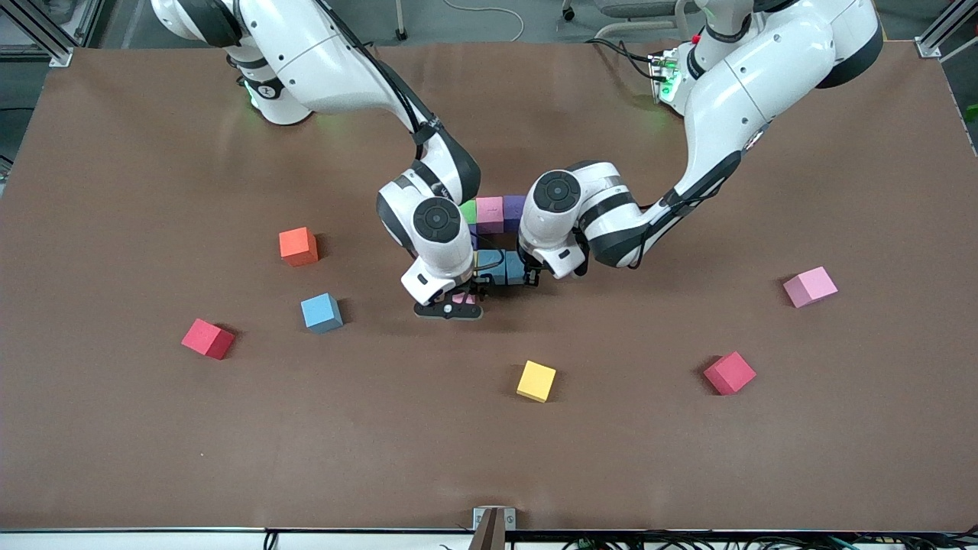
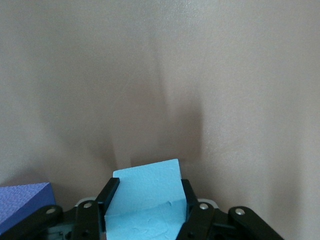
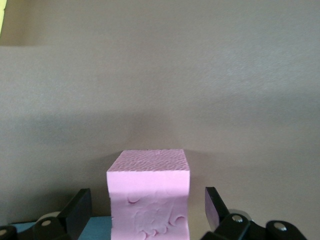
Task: Arrange 11 blocks into digit 3
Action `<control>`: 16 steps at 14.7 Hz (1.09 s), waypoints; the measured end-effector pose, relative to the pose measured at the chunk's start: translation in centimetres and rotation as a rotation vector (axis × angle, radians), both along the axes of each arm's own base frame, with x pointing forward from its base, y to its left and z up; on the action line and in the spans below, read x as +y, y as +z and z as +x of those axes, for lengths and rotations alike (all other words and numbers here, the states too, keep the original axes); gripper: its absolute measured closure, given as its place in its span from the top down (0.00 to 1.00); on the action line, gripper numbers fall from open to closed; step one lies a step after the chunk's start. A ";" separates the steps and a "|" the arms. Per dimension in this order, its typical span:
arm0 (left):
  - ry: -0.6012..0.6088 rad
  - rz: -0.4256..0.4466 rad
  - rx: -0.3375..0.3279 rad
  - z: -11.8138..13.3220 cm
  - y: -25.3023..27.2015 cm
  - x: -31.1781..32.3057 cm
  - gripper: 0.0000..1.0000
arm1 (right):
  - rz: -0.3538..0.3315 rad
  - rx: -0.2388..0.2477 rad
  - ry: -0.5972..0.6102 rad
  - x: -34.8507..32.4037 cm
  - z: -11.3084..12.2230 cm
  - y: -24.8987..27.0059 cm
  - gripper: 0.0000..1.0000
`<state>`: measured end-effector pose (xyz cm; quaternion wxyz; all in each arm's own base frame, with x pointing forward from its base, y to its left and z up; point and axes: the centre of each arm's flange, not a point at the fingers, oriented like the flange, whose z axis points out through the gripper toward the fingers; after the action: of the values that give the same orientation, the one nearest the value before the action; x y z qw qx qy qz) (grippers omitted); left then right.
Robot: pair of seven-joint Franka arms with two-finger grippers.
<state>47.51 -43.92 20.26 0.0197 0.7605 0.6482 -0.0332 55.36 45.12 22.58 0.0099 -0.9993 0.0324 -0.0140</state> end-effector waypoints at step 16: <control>-0.010 -0.003 0.000 -0.1 -0.1 0.0 0.54 | -0.024 0.096 0.172 -23.5 5.9 3.5 1.00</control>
<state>47.38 -43.95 20.19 0.0206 0.7636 0.6444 -0.0341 61.23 21.65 26.13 -0.0023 -0.9980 -0.0533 0.0344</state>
